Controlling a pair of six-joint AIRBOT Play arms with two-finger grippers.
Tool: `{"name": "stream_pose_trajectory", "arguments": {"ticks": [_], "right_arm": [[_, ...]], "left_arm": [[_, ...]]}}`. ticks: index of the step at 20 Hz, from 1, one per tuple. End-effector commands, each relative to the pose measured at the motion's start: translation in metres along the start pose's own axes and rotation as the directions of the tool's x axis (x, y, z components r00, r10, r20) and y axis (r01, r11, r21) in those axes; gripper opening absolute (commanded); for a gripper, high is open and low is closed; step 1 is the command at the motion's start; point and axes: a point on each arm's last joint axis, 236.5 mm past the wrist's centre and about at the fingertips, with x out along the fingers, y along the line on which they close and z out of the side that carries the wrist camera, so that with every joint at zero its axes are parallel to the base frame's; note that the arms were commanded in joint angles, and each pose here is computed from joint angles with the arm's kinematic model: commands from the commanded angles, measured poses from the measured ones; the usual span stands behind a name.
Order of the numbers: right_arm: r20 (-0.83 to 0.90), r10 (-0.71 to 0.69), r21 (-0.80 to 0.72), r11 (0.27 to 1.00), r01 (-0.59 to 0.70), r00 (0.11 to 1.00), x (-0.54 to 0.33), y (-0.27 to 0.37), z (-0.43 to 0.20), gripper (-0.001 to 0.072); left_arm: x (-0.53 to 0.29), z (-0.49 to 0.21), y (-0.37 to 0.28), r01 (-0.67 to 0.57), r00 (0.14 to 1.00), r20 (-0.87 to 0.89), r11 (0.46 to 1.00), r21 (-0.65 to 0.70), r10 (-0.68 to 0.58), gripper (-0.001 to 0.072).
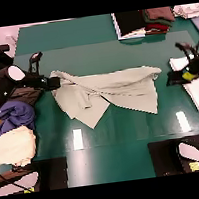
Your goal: Fold the shirts.
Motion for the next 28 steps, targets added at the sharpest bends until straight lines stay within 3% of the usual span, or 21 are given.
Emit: {"name": "stream_pose_trajectory", "arguments": {"ticks": [1,3,5,8,10,12,13,14,15,18,20,22,24,28], "right_arm": [[-0.049,0.176,0.178,0.970,-0.165,0.983,0.044,-0.003,-0.044,0.0519],[-0.035,0.324,0.236,0.922,-0.307,0.946,0.064,0.018,-0.057,0.0514],[-0.027,0.387,0.260,0.893,-0.367,0.922,0.078,0.036,-0.064,0.0512],[-0.063,0.392,0.223,0.902,-0.370,0.918,0.094,0.056,-0.076,0.0509],[-0.071,0.390,0.167,0.912,-0.374,0.918,0.098,0.072,-0.075,0.0440],[-0.055,0.378,0.120,0.921,-0.370,0.924,0.102,0.084,-0.069,0.0430],[-0.047,0.374,0.093,0.925,-0.369,0.926,0.104,0.090,-0.067,0.0338],[-0.043,0.370,0.069,0.928,-0.367,0.928,0.105,0.095,-0.066,0.0108],[-0.045,0.366,0.043,0.930,-0.364,0.930,0.104,0.100,-0.065,0.0054],[0.039,0.378,-0.071,0.925,-0.374,0.925,0.067,0.118,-0.037,0.0021],[0.222,0.394,-0.198,0.914,-0.354,0.892,-0.001,0.133,0.003,0.0021],[0.441,0.401,-0.318,0.906,-0.278,0.803,-0.096,0.144,0.036,0.0021],[0.648,0.391,-0.388,0.908,-0.159,0.654,-0.204,0.147,0.048,0.0021],[0.889,0.335,-0.370,0.927,0.059,0.311,-0.385,0.143,0.014,0.0021]], "left_arm": [[-0.012,0.002,0.001,-0.019,1.000,0.002,0.999,0.039,0.019,0.0025],[-0.011,0.002,0.001,-0.019,1.000,0.000,0.999,0.038,0.019,0.0024],[-0.011,0.002,0.000,-0.017,1.000,0.000,0.999,0.036,0.017,0.0025],[-0.011,0.002,0.000,-0.016,1.000,0.000,0.999,0.036,0.016,0.0025],[-0.011,0.002,0.000,-0.016,1.000,0.000,0.999,0.036,0.016,0.0024],[-0.011,0.002,0.000,-0.016,1.000,-0.001,0.999,0.036,0.016,0.0025],[-0.011,0.002,0.000,-0.016,1.000,-0.002,0.999,0.036,0.016,0.0024],[-0.012,0.002,0.000,-0.016,1.000,0.001,0.999,0.037,0.016,0.0024],[-0.016,0.004,-0.001,-0.015,1.000,0.012,0.999,0.041,0.015,0.0024],[-0.059,0.027,-0.011,-0.033,0.991,0.135,0.996,0.086,0.021,0.0024],[-0.123,0.055,-0.025,-0.073,0.956,0.293,0.987,0.145,0.028,0.0024],[-0.219,0.084,-0.046,-0.137,0.865,0.501,0.971,0.197,0.020,0.0024],[-0.317,0.093,-0.071,-0.178,0.735,0.678,0.958,0.222,-0.020,0.0024],[-0.497,0.062,-0.121,-0.211,0.428,0.892,0.943,0.258,-0.149,0.0024]]}}
